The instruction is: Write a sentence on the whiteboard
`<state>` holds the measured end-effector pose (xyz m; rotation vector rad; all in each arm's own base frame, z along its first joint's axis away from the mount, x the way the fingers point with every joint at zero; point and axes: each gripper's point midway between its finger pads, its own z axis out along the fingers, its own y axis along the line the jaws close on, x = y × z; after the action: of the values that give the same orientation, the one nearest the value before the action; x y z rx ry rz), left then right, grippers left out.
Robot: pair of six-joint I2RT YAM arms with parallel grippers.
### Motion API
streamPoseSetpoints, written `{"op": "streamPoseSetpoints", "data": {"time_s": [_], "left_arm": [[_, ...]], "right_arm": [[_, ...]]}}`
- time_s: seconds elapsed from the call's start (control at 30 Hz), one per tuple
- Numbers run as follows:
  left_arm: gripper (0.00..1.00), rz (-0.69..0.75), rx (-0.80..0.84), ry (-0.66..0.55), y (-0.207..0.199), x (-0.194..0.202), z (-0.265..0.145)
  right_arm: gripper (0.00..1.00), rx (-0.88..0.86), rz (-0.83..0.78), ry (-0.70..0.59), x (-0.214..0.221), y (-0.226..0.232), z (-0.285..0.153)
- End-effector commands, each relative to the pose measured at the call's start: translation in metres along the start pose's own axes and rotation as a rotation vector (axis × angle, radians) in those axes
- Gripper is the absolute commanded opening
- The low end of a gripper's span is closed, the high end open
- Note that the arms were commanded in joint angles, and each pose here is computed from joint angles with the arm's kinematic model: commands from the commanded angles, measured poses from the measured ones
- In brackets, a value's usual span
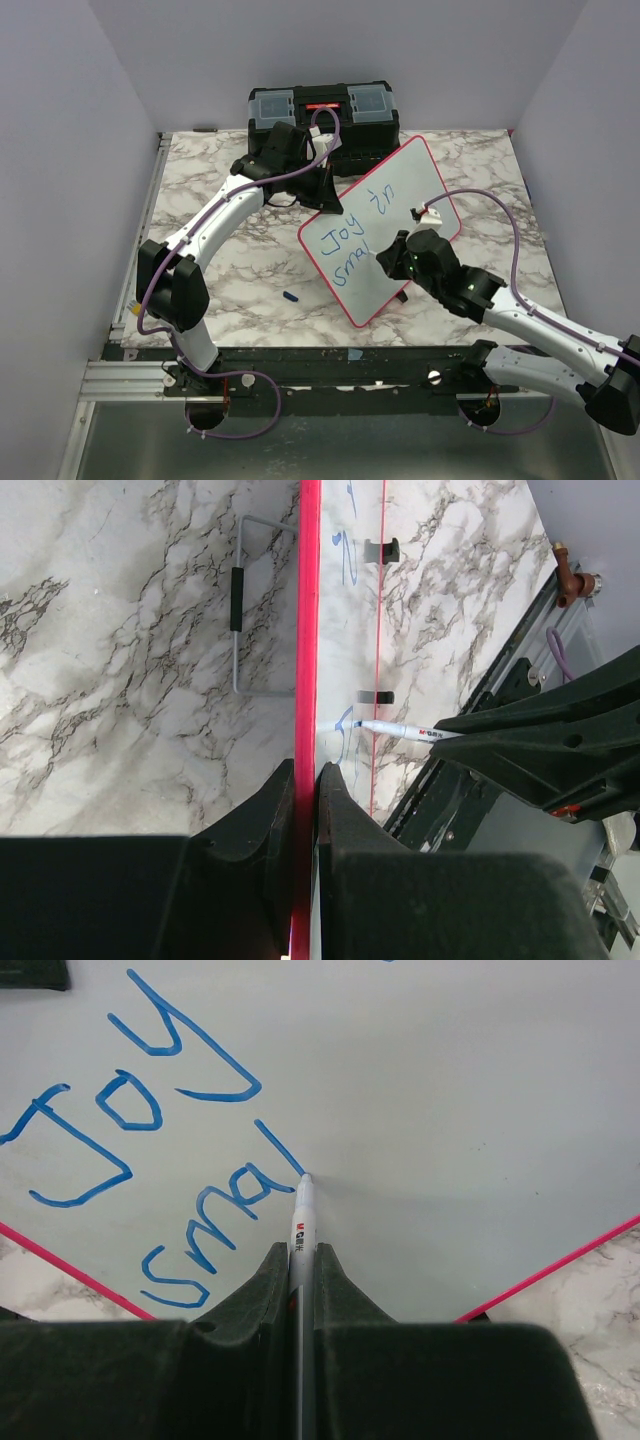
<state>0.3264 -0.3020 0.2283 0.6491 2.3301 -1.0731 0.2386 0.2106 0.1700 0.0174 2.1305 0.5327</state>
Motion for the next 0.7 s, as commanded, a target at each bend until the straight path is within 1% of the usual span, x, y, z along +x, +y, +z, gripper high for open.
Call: {"op": "streamPoseSetpoints", "data": {"time_s": [0.0, 0.13, 0.47, 0.67], "left_arm": [[0.0, 0.064, -0.06, 0.026, 0.011, 0.009, 0.004], [0.0, 0.064, -0.061, 0.027, 0.011, 0.01, 0.003], [0.0, 0.068, -0.057, 0.024, 0.008, 0.009, 0.003], [0.0, 0.069, -0.061, 0.025, 0.009, 0.009, 0.003]], "right_arm": [[0.01, 0.043, -0.014, 0.062, 0.02, -0.014, 0.001], [0.01, 0.085, -0.008, 0.038, 0.013, -0.019, 0.001], [0.01, 0.104, -0.023, -0.039, -0.024, -0.007, -0.001], [0.01, 0.069, -0.015, -0.076, -0.044, 0.005, -0.009]]}}
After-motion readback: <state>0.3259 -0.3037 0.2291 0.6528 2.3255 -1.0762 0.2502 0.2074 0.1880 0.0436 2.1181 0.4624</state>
